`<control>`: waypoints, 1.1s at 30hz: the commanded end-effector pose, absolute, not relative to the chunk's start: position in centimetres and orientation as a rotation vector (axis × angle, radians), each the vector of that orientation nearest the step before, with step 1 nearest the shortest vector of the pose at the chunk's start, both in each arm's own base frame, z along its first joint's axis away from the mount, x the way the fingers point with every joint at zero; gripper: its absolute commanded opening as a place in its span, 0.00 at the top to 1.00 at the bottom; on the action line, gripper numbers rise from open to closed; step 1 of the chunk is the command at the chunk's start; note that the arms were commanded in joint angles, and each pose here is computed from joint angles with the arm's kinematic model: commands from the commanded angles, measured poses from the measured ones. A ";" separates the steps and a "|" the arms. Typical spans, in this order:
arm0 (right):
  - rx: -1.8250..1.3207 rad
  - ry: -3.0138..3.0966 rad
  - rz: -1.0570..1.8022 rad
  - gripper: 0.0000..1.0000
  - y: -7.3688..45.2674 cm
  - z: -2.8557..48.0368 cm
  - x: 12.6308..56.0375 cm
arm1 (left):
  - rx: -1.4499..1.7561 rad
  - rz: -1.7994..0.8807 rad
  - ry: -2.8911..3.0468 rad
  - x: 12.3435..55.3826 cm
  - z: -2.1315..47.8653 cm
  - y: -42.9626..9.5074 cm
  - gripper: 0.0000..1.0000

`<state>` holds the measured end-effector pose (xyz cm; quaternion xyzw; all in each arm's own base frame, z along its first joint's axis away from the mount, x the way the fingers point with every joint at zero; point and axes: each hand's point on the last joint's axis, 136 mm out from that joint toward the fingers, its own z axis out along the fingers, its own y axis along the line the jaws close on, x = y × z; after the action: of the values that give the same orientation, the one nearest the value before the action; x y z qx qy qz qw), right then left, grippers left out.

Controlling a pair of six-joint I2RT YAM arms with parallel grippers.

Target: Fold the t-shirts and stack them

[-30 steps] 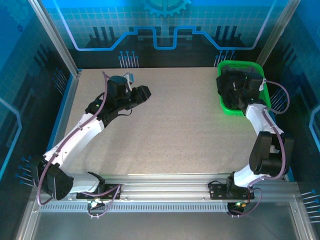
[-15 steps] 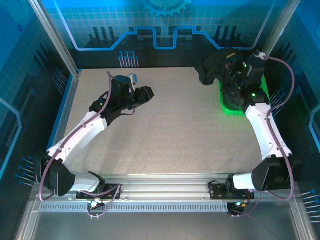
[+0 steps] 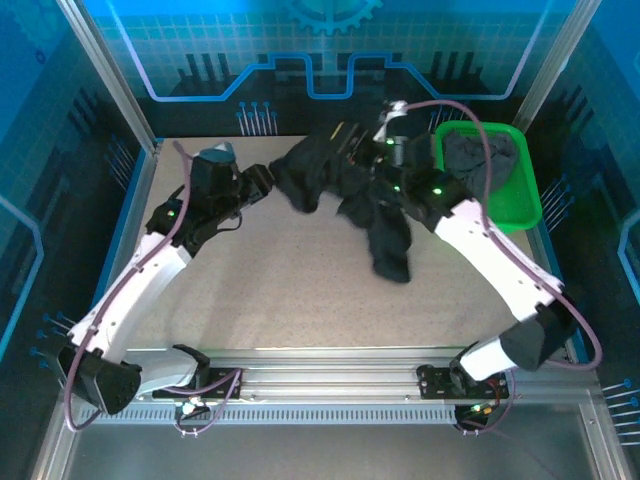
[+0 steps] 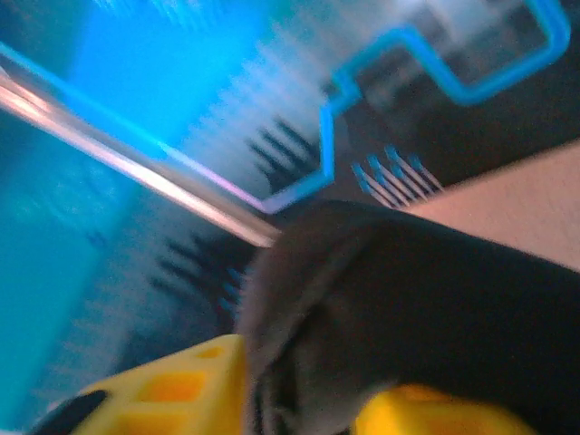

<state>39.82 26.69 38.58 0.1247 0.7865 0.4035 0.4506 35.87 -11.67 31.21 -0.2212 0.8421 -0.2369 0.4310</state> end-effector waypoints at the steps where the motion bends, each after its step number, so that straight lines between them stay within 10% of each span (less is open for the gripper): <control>1: 0.380 2.290 0.942 0.47 27.3 29.6 38.4 | -0.664 -0.490 2.174 33.6 28.1 -8.7 0.46; 23: 0.263 2.836 0.389 0.39 16.5 9.0 26.3 | -1.440 -0.626 2.582 27.0 6.7 -10.8 0.35; 30: 0.256 2.883 0.426 0.38 17.9 6.8 28.1 | -1.567 -0.537 2.539 28.1 3.0 -10.3 0.49; 33: 0.301 2.954 0.449 0.41 19.0 5.3 28.3 | -1.566 -0.491 2.519 28.8 2.2 -9.5 0.71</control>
<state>27.53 17.61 5.60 0.0969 0.9830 0.1267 0.0905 27.59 -10.19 2.69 -0.5035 0.8470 -0.1636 0.0478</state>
